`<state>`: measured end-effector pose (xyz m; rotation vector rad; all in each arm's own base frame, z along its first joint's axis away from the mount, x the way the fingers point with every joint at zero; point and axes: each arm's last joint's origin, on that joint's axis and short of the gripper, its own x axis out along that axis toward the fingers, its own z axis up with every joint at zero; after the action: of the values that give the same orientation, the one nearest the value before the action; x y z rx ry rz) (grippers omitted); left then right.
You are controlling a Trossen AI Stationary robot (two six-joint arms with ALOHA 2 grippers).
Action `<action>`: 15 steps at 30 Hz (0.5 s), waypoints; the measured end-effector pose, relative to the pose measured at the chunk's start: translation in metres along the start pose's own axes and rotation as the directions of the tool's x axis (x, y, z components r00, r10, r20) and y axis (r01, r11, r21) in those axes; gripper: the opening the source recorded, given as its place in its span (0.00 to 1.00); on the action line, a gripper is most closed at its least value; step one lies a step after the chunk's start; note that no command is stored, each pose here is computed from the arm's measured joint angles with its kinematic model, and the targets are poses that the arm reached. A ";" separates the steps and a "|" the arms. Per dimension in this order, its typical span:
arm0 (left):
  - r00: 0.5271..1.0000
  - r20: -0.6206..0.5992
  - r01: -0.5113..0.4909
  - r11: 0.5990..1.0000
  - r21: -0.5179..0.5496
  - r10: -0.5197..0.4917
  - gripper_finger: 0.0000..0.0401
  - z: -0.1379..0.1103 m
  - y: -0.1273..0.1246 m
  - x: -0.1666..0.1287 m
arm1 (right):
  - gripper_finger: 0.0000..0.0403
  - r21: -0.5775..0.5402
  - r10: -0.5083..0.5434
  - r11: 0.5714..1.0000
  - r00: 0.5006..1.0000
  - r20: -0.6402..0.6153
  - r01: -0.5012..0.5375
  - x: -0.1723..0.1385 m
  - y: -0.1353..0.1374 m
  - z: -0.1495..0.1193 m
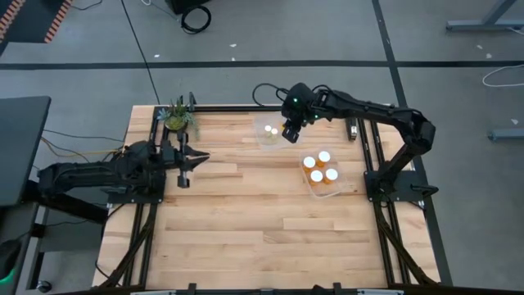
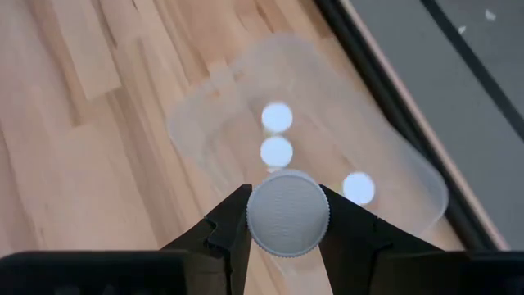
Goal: Pick and place medicine bottles into bin by pill shape (circle, oval)
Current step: Put the small orange pill bottle into the top transparent bin
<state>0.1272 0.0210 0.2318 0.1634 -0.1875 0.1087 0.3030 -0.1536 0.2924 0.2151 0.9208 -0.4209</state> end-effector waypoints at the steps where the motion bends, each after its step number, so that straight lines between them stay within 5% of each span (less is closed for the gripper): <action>1: 1.000 -0.004 0.026 1.000 -0.004 -0.026 0.12 -0.001 -0.001 0.000 | 0.33 0.007 0.000 1.000 1.000 -0.006 0.000 0.004 0.000 -0.004; 6: 0.986 -0.066 0.152 0.987 -0.049 -0.155 0.11 -0.008 -0.006 0.000 | 0.33 0.051 -0.005 0.999 0.999 -0.037 0.007 0.018 -0.003 -0.017; 15: 0.970 -0.088 0.220 0.973 -0.073 -0.226 0.06 -0.023 -0.018 -0.001 | 0.33 0.125 -0.007 0.992 0.999 -0.041 0.012 0.002 0.006 -0.006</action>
<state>0.1322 0.0070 0.2062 0.1158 -0.0752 -0.1137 0.3027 -0.1473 0.2873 0.3345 0.9365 -0.4852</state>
